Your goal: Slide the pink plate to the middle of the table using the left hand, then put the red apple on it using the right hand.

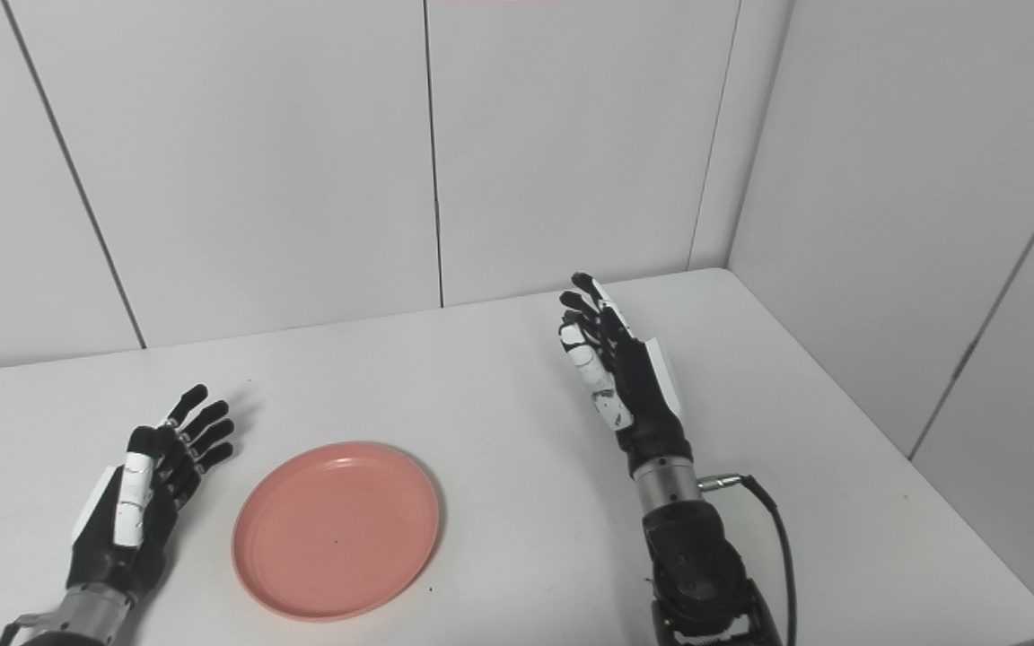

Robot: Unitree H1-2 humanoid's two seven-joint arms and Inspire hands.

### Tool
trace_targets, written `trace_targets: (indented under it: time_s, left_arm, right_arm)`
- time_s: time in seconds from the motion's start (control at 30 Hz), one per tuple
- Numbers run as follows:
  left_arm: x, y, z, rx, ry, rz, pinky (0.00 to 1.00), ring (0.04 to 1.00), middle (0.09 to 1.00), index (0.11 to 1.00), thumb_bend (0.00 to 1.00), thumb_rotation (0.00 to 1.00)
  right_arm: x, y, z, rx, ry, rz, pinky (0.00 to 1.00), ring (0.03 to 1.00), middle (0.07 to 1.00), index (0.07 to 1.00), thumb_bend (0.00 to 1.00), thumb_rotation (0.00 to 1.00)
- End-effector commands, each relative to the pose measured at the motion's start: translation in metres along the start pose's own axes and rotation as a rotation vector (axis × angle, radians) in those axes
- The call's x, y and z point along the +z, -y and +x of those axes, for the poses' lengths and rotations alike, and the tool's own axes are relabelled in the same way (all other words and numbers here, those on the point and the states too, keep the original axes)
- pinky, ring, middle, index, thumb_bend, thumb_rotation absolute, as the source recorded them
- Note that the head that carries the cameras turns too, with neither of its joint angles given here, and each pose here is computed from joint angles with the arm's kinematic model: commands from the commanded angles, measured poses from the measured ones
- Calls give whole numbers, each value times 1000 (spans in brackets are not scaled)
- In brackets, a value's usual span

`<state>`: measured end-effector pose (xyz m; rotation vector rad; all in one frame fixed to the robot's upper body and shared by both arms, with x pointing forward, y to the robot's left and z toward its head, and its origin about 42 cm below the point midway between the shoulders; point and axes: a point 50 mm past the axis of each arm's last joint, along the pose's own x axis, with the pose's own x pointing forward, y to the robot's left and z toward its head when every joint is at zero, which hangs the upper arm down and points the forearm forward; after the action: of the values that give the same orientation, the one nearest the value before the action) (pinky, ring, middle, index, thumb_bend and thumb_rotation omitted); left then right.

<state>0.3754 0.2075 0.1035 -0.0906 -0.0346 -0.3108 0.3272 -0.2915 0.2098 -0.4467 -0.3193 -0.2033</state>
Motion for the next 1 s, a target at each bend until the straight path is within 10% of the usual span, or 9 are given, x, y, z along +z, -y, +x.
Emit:
trace_targets:
  time_s: [0.0,0.53,0.97]
  left_arm:
    - [-13,2,-7,7,-47,-70,925,924,924,947,728,1000]
    - [-14,7,-9,8,-63,-105,948,936,932,970,705,1000]
    - [-13,10,-9,-9,-54,-99,951,948,940,973,690,1000]
  right_arm:
    - [24,14,22,-56,171,-116,789,846,862,912,782,1000]
    - [16,66,82,-65,242,-844,715,808,829,845,824,860]
    - [-34,64,103,46,118,-957,623,766,804,821,957,557]
